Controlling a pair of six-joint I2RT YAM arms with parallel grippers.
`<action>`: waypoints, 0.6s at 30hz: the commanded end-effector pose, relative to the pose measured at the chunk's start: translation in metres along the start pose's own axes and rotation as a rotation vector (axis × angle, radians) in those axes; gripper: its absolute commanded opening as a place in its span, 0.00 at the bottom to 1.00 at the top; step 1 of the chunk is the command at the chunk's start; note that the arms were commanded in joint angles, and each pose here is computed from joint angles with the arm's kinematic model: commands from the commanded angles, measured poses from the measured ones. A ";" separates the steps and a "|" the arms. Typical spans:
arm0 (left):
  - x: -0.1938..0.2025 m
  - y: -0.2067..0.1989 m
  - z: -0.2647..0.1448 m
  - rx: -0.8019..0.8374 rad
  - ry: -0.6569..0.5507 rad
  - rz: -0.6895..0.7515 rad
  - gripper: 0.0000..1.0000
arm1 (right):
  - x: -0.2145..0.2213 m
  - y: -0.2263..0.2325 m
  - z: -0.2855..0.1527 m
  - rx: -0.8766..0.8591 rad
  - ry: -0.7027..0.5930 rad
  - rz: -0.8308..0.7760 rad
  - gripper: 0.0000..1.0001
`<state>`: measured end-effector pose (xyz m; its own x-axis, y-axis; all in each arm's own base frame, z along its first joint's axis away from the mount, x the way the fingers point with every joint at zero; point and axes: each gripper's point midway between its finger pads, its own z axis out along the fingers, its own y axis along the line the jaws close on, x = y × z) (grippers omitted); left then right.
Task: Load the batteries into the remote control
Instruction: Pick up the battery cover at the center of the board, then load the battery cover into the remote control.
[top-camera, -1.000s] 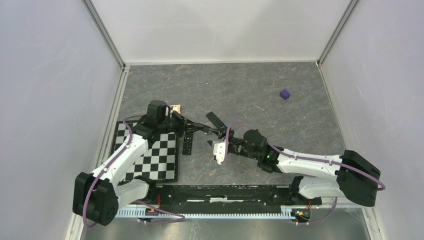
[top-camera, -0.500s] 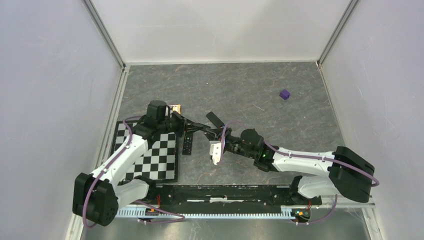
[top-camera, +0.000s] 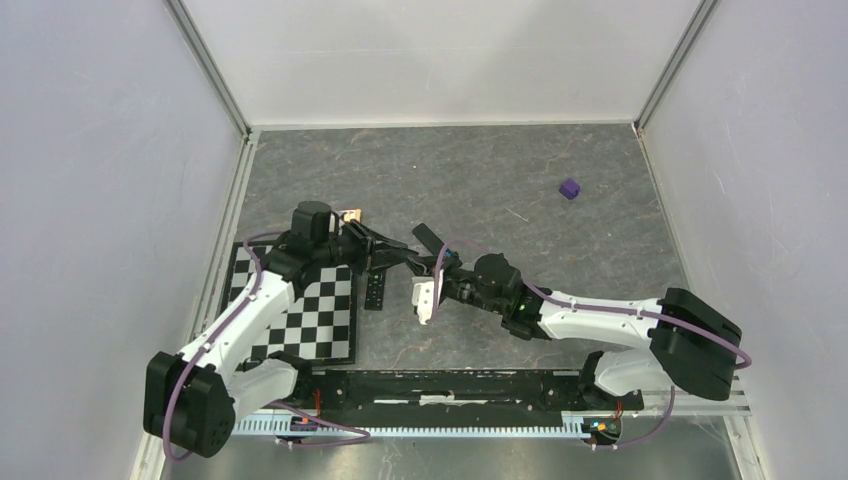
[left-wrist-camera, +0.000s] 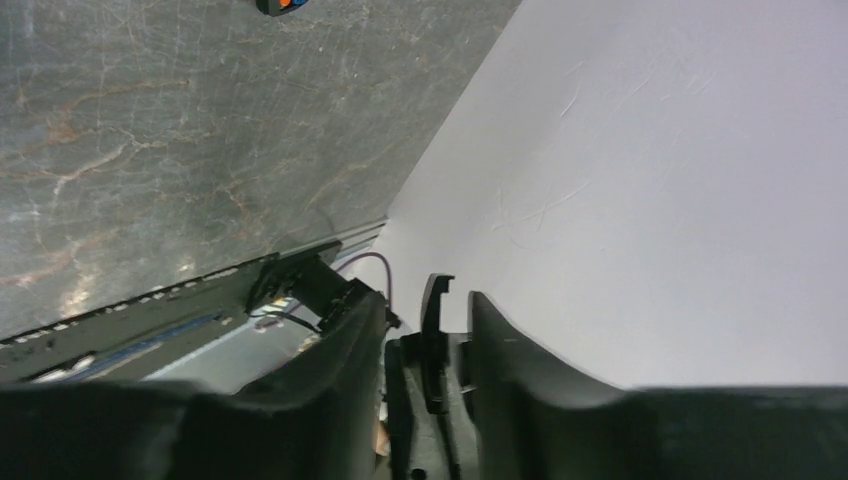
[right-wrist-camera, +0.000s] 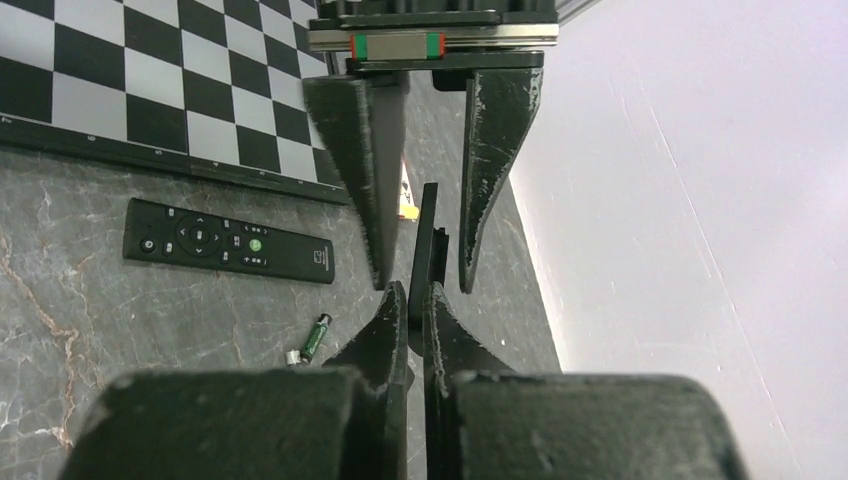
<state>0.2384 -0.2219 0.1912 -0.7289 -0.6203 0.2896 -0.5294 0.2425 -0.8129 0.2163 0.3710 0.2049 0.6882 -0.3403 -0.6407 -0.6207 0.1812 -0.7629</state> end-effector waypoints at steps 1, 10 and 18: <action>0.010 -0.029 -0.015 0.079 0.001 0.072 0.57 | -0.017 -0.024 0.007 0.061 -0.021 0.072 0.00; -0.027 -0.032 -0.025 0.086 -0.170 0.381 0.99 | 0.012 -0.021 -0.012 0.060 0.130 0.837 0.00; -0.052 -0.026 -0.014 0.049 -0.213 0.697 1.00 | 0.062 0.016 -0.035 0.039 0.244 1.646 0.00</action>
<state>0.2673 -0.1877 0.2022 -0.7847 -0.5974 -0.1653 -0.1804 0.4753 -0.8611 0.2637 0.3178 0.1789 -0.3387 -0.0611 -0.9389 -0.7872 0.5649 0.2473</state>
